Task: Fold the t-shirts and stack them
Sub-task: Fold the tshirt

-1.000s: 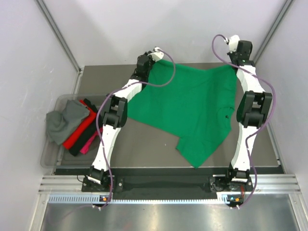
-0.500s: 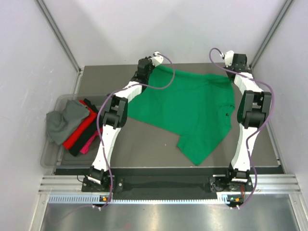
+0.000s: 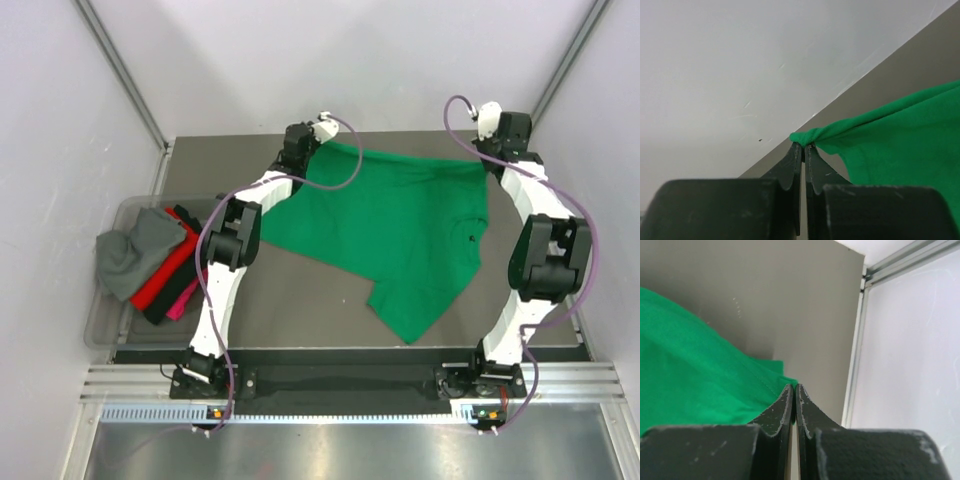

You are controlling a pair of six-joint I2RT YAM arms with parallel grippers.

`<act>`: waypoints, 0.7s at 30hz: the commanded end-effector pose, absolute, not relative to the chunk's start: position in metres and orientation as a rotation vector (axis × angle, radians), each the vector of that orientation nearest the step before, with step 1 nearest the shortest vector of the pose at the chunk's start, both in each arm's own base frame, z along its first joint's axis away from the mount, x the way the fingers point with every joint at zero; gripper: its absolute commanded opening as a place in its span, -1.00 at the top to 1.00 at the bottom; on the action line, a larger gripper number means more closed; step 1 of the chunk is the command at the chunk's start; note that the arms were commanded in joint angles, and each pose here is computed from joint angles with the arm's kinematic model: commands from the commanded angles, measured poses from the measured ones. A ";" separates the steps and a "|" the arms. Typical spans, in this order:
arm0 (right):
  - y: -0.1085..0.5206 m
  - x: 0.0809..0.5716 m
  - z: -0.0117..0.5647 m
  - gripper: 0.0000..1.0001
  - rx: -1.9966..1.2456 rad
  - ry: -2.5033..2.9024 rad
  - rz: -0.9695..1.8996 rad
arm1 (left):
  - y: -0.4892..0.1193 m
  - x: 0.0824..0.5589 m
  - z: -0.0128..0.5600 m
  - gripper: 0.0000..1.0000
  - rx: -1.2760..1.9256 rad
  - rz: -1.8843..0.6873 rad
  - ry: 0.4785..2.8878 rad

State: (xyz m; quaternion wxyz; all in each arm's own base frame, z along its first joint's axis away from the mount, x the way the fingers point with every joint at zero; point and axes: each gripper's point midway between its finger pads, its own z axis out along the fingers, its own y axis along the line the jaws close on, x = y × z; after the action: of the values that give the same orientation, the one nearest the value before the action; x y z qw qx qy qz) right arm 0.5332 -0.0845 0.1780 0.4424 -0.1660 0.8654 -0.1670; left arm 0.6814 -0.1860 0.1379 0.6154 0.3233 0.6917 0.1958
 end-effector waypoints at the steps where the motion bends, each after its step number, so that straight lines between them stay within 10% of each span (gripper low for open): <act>1: -0.076 0.519 0.196 1.00 -0.381 2.108 -0.370 | -0.173 0.678 0.217 1.00 0.643 0.483 1.469; 21: -0.034 0.419 0.170 1.00 -0.456 2.180 -0.275 | -0.145 0.626 0.181 1.00 0.692 0.453 1.578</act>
State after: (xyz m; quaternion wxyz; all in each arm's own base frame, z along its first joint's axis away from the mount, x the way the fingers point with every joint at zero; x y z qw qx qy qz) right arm 0.4242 -0.0404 0.1551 0.4110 -0.1865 0.8852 -0.1126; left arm 0.6299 -0.1479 0.1314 0.5852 0.3280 0.7139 0.2008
